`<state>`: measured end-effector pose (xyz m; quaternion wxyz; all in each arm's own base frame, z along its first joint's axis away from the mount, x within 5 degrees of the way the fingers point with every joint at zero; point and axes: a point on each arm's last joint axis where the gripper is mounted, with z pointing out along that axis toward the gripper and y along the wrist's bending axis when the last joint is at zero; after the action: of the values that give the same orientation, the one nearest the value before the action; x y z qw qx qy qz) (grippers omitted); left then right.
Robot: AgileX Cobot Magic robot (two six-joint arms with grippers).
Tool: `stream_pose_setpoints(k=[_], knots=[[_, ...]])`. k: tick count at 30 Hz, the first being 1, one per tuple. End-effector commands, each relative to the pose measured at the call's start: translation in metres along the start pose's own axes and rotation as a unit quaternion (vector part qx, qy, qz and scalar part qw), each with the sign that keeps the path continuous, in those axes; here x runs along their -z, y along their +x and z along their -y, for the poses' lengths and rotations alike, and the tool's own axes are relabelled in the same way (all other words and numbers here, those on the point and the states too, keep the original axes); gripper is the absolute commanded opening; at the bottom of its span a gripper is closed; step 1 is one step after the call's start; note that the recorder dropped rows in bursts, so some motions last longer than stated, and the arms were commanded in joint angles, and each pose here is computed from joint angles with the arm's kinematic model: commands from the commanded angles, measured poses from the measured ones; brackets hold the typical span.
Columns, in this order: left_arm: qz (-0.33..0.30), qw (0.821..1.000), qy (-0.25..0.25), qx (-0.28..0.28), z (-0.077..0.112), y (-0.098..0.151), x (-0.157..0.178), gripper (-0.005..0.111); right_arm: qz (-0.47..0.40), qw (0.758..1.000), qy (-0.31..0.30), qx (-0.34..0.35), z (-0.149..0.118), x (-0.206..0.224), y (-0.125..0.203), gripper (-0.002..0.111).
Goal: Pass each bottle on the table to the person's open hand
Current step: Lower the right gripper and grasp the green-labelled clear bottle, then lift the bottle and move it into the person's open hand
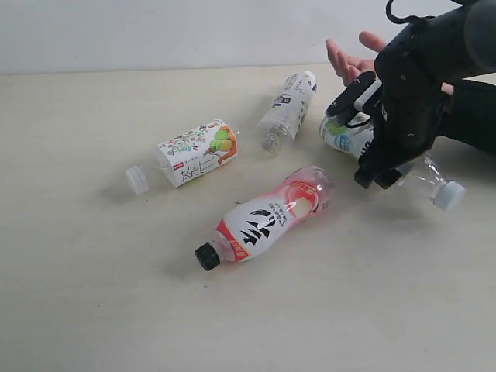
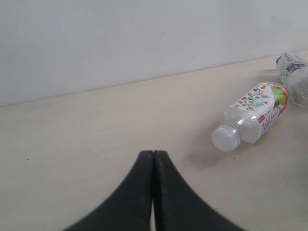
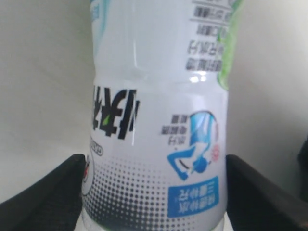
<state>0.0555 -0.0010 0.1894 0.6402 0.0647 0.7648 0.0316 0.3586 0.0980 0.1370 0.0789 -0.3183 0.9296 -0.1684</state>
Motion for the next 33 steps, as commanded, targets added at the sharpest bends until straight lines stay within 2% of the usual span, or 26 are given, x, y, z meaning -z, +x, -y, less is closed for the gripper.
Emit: stream_pose_setpoints(k=[1, 7, 14, 19, 26, 29, 33], knots=[[0.006, 1.000, 0.003, 0.003, 0.000, -0.001, 0.000, 0.001, 0.000, 1.000, 0.014, -0.008, 0.009, 0.020, 0.004, 0.000], [0.006, 1.000, 0.003, 0.003, 0.000, -0.001, 0.000, 0.001, -0.058, 0.998, 0.012, -0.005, 0.015, 0.047, 0.023, 0.000], [0.006, 1.000, 0.003, 0.003, 0.000, -0.001, 0.000, 0.001, -0.127, 0.990, -0.062, -0.027, 0.006, 0.069, 0.043, 0.000], [0.006, 1.000, 0.003, 0.003, 0.000, -0.001, 0.000, 0.001, -0.099, 0.989, -0.094, -0.054, 0.003, 0.087, 0.045, 0.000], [0.006, 1.000, 0.003, 0.003, 0.000, -0.001, 0.000, 0.001, -0.014, 0.984, -0.157, -0.085, 0.001, 0.136, 0.056, 0.000], [0.006, 1.000, 0.003, 0.003, 0.000, -0.001, 0.000, 0.001, 0.021, 0.986, -0.140, -0.091, 0.008, 0.157, 0.063, 0.000], [0.006, 1.000, 0.003, 0.003, 0.000, -0.001, 0.000, 0.001, 0.063, 0.988, -0.087, -0.112, 0.023, 0.174, 0.065, 0.000]])
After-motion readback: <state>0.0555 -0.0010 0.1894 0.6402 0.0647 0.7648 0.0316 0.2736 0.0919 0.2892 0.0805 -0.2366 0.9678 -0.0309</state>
